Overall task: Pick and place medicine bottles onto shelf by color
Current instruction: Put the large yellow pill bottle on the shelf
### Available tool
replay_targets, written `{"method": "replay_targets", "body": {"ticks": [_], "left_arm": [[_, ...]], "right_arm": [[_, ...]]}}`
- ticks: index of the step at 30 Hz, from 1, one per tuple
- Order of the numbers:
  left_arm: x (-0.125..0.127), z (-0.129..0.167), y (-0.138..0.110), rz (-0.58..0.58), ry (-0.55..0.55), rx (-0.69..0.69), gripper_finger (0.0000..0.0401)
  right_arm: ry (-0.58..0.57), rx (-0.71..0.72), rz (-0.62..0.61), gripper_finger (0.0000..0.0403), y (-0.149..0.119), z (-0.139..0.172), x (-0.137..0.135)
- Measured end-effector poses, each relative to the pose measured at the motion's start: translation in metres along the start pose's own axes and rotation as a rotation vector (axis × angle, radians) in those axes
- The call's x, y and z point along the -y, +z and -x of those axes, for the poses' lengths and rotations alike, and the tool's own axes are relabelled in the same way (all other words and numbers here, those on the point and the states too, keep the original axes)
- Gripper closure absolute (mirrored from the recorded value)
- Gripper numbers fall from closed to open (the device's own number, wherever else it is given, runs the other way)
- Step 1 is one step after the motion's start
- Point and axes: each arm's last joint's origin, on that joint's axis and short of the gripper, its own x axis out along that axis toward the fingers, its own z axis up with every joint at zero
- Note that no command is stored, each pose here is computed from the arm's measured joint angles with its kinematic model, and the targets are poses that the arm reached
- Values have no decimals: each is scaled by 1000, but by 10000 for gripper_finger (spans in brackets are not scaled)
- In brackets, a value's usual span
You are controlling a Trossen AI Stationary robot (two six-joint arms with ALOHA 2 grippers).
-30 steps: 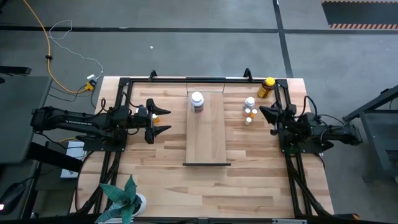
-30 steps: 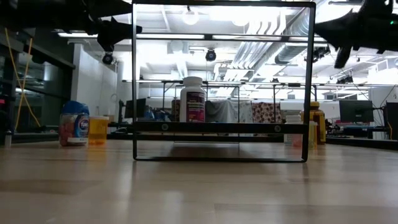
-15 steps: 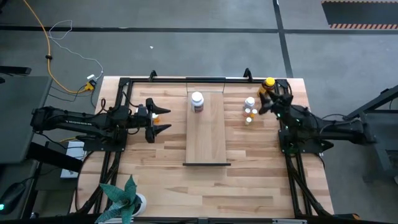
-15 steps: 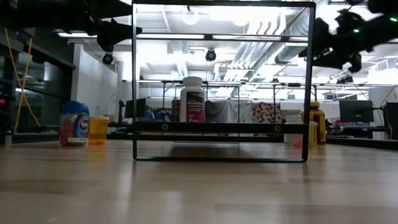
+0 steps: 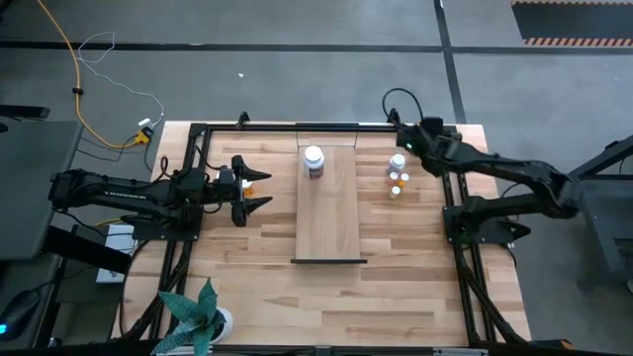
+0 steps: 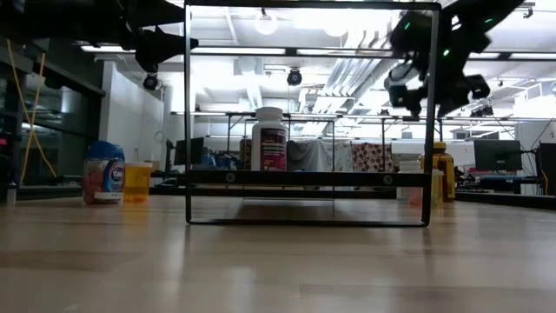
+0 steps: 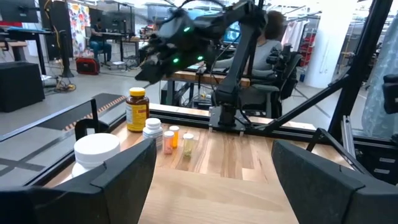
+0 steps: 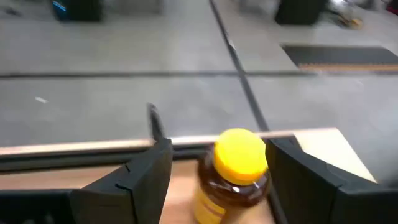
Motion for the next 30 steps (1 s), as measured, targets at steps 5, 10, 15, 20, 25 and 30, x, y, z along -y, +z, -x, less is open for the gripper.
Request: {"method": "replay_targets", "body": {"ticks": [5, 10, 15, 20, 25, 30], "left_arm": [[0, 0, -1, -1, 7, -8, 91], [0, 0, -2, -2, 10, -17, 91], [0, 0, -2, -2, 11, -15, 91], [-1, 0, -2, 1, 36, -14, 91], [-1, 0, -2, 1, 40, -13, 91], [-1, 0, -1, 1, 40, -13, 91]], "right_arm": [[-129, -100, -69, 157, -5, -28, -1], [-170, -149, -217, 159, -10, -49, 5], [-124, -129, -278, 159, -7, -57, 4], [-107, -113, -284, 159, -3, -59, 3], [-123, -118, -295, 159, -2, -63, 6], [-128, -112, -328, 159, 1, -68, 9]]}}
